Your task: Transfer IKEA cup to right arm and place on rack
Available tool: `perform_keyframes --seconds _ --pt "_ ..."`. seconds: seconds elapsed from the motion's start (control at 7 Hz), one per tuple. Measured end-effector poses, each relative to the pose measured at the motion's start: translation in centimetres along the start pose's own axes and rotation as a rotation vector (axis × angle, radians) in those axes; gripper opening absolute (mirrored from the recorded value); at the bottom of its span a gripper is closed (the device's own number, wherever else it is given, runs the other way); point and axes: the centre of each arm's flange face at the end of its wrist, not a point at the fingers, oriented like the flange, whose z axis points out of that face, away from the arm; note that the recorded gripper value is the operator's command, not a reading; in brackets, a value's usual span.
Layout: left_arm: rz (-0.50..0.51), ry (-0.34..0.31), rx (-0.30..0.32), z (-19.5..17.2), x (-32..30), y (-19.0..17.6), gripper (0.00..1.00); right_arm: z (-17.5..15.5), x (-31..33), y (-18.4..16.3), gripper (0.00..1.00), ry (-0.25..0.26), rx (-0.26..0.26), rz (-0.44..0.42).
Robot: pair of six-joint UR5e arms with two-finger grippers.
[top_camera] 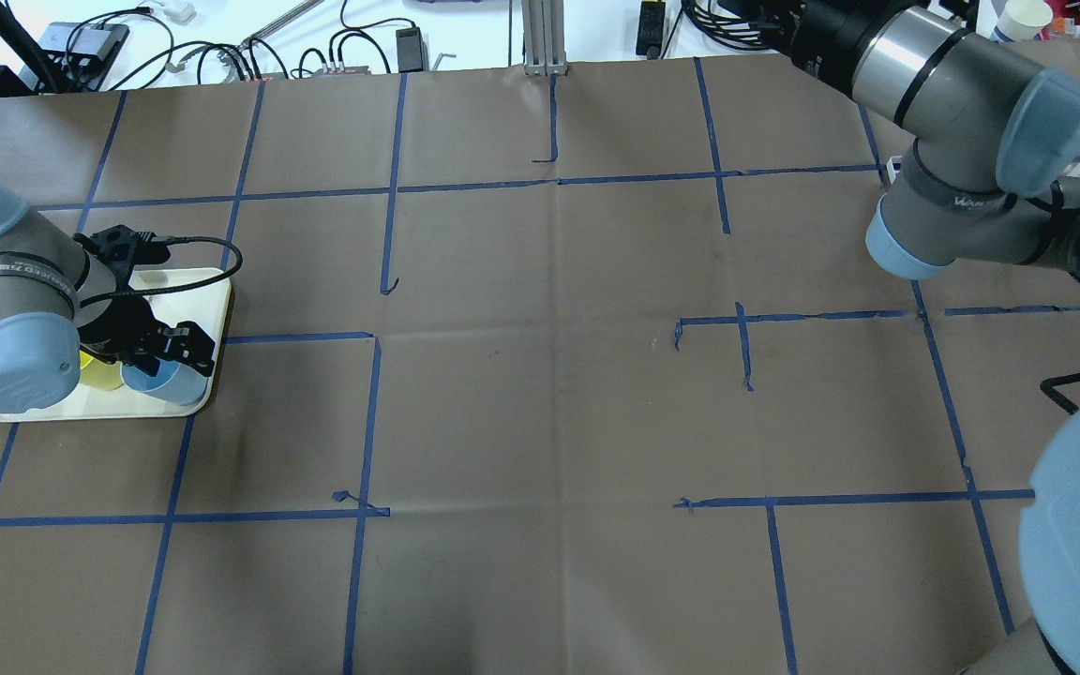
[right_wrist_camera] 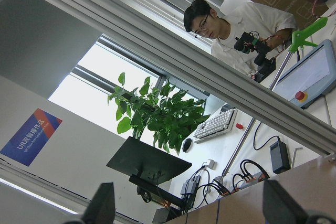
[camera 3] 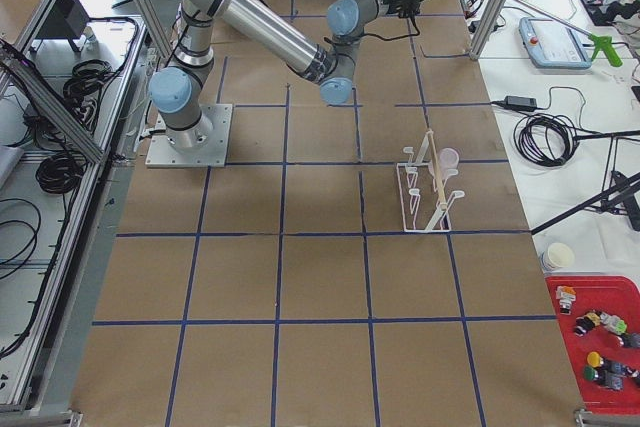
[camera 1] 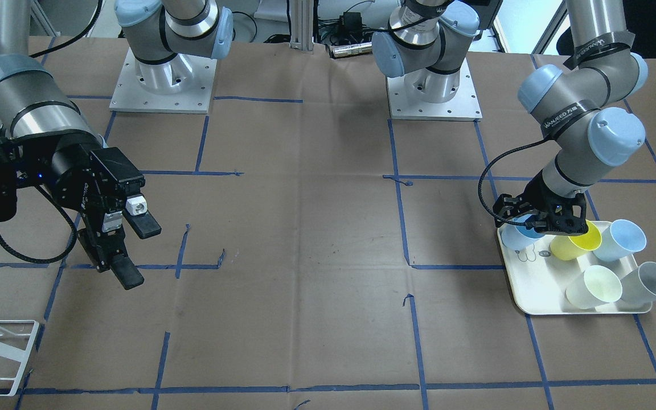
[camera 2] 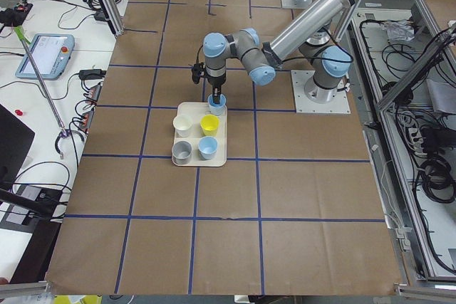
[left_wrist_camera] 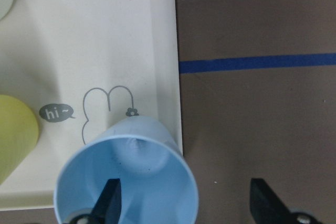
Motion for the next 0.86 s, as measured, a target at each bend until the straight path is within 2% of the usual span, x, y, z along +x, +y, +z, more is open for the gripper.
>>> perform_keyframes --seconds 0.14,0.43,0.57,0.86 --pt "-0.003 0.002 -0.005 0.1 0.0 0.0 0.0 0.0 0.7 0.5 1.0 -0.01 -0.005 0.057" --pt "-0.005 0.0 -0.003 -0.2 0.0 0.0 0.0 0.9 3.2 1.5 1.0 -0.011 -0.054 0.152" --pt "-0.003 -0.011 0.015 -1.4 -0.2 -0.3 0.0 1.2 3.7 1.8 1.0 -0.011 -0.068 0.179" --pt "0.0 -0.022 0.03 -6.6 -0.7 -1.5 0.0 1.5 3.1 2.2 1.0 -0.019 -0.073 0.231"
